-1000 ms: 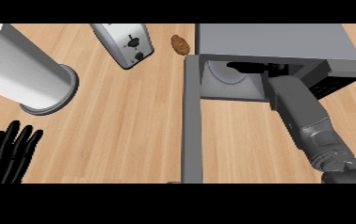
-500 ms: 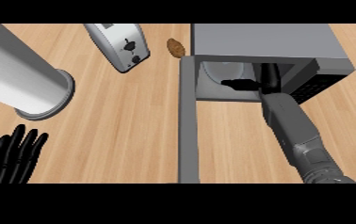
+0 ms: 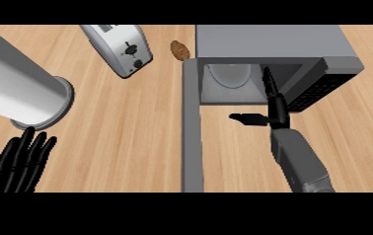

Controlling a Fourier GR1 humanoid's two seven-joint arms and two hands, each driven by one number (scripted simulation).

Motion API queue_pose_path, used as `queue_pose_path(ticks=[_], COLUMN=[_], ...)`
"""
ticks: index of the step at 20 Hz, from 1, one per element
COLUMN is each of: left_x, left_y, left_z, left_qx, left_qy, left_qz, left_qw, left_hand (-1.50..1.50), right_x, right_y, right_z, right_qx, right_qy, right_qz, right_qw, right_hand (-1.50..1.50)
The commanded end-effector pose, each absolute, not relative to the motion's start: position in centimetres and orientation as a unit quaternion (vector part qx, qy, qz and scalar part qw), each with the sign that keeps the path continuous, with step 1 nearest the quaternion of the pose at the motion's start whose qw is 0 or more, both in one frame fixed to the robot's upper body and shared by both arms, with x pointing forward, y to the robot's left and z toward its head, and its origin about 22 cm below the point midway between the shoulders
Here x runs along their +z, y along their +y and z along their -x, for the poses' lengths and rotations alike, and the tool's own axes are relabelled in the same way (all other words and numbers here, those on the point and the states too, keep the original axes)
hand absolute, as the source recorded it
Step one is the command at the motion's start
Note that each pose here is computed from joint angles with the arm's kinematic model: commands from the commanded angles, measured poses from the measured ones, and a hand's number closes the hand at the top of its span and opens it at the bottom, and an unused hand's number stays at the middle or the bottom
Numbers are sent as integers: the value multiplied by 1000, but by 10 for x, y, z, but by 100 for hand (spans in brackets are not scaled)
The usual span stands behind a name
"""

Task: Pick up the milk, place it into the microwave and close the microwave

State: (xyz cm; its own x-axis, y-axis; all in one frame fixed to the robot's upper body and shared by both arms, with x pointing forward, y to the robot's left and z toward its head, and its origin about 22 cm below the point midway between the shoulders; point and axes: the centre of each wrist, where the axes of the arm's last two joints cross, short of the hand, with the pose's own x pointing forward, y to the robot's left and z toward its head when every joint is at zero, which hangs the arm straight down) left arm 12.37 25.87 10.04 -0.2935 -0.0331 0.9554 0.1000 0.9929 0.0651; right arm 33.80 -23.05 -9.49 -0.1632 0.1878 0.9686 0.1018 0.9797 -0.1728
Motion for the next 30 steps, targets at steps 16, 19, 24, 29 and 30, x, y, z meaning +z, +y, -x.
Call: queue_pose_path(ticks=[16, 19, 24, 29, 30], left_x=[90, 71, 78, 77, 62], left_y=[238, 222, 197, 171, 167], left_z=[-153, -183, -202, -213, -223], left_qx=[-183, -204, -242, -323, -334], left_qy=[-772, -757, -748, -712, -688], left_qz=[135, 147, 171, 198, 206], left_qw=[593, 603, 594, 591, 611], left_hand=[150, 150, 150, 150, 150], right_x=[-153, -145, -137, -131, -131], right_y=[-269, -279, -273, -299, -305], right_z=[-176, -157, -126, -108, -102], right_qx=[-40, -48, -49, -48, -44], right_qy=[-775, -780, -777, -782, -785], right_qz=[-6, -5, -18, -7, 3], right_qw=[630, 623, 628, 621, 618], right_hand=[-150, -150, -150, -150, -150])
